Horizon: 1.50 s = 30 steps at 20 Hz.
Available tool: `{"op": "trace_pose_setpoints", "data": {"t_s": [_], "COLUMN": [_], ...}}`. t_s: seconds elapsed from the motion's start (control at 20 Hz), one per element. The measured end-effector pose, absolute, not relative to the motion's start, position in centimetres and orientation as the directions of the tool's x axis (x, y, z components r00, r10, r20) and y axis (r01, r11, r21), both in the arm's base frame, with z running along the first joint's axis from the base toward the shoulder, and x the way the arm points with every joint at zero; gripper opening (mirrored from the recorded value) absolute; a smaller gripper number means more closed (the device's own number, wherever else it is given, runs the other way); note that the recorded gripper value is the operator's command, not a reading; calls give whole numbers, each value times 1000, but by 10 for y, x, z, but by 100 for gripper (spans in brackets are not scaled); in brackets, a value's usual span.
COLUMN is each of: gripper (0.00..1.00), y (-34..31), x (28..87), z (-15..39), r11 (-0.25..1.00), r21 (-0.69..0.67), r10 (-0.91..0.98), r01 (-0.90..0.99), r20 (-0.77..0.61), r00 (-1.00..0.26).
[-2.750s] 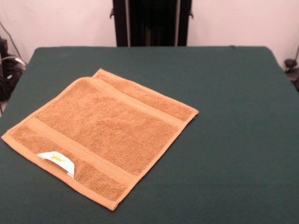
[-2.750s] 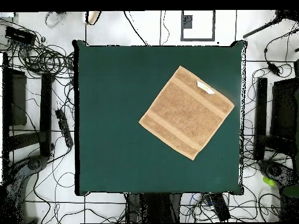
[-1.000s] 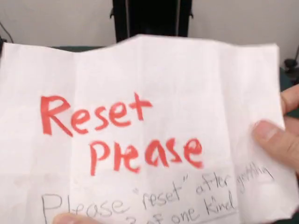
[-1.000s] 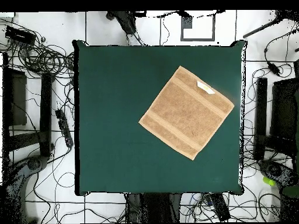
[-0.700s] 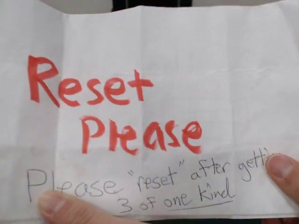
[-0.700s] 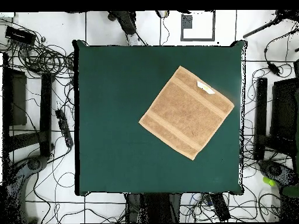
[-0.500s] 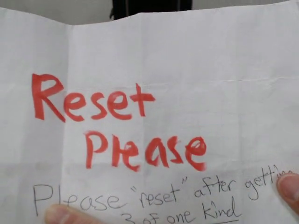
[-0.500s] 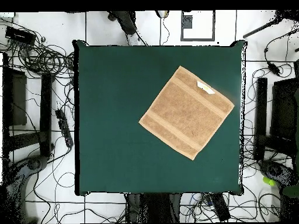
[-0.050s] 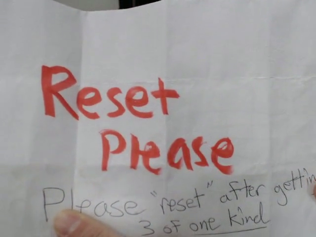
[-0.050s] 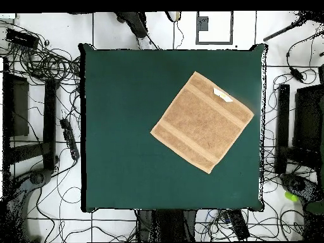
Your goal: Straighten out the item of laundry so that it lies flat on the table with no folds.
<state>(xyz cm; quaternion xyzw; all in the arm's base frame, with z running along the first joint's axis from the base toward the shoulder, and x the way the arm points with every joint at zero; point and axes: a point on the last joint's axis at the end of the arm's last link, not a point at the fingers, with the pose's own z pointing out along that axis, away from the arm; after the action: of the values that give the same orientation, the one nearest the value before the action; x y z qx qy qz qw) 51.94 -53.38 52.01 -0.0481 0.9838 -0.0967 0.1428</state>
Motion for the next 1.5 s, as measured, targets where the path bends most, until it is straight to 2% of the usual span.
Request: {"op": "trace_pose_setpoints", "data": {"t_s": [0.3, 0.6, 0.9, 1.5], "gripper": [0, 0, 0, 0], "y": [-578, -600, -583, -528], "x": [498, 490, 497, 525], "z": [545, 549, 554, 583], "r11": [986, 989, 991, 974], "r21": [-164, -147, -127, -215], "r10": [-76, -52, -66, -134], "r01": [-42, -19, -36, -74], "r20": [-202, -222, -242, -277], "r00": [-976, -974, -968, -952]}}
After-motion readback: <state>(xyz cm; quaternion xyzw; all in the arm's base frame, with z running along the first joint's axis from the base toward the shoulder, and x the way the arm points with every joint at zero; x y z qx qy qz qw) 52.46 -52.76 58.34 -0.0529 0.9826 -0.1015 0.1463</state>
